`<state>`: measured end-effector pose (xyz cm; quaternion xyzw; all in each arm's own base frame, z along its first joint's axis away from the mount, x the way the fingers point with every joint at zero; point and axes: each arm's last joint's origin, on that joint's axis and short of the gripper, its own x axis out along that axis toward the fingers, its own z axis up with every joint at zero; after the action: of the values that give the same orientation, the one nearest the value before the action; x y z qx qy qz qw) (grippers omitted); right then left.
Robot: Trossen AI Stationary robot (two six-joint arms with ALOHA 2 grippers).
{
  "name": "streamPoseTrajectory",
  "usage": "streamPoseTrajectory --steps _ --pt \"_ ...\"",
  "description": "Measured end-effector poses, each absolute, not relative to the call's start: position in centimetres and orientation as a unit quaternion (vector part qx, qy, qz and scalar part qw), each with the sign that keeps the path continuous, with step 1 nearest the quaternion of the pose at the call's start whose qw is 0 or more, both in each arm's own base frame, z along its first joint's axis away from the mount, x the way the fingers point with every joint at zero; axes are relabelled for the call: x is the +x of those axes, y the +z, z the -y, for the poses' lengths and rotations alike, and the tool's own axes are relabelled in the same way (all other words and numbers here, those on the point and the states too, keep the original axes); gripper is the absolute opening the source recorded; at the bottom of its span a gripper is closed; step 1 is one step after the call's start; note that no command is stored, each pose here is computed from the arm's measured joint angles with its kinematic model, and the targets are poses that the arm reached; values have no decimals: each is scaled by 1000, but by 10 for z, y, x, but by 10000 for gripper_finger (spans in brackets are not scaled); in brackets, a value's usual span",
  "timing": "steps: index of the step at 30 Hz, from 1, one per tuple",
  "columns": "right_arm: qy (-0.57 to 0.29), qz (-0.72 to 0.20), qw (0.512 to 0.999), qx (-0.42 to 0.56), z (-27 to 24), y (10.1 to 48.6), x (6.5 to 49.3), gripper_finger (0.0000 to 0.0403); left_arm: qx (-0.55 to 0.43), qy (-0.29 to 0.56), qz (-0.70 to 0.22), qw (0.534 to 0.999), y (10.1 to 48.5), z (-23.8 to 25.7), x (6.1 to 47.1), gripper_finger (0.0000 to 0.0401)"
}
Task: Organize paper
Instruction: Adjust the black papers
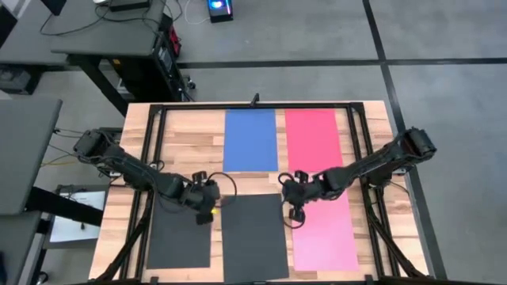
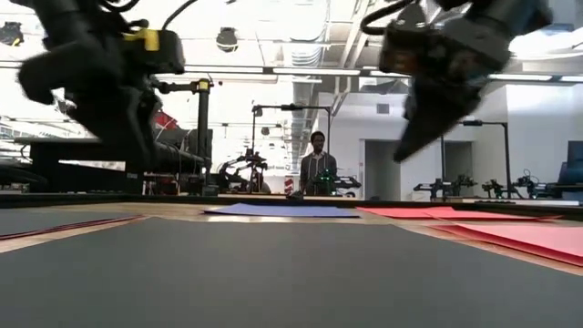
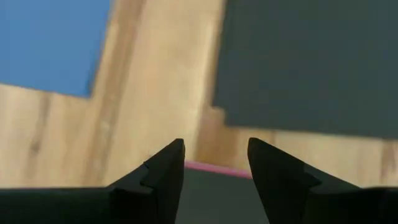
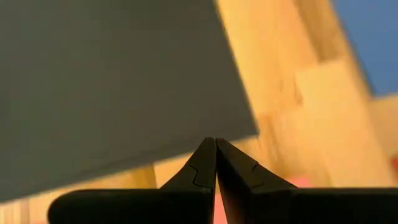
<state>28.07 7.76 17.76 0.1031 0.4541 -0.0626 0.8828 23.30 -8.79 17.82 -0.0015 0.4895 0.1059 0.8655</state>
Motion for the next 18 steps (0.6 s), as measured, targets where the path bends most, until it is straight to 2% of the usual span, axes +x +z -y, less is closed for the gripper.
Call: streamPoseTrajectory --steps 11,18 --pt "-86 -526 839 110 -88 135 283 0 -23 78 -561 824 144 105 236 162" --pt "-90 -531 835 113 -87 131 285 0 -29 58 -540 839 139 110 245 162"
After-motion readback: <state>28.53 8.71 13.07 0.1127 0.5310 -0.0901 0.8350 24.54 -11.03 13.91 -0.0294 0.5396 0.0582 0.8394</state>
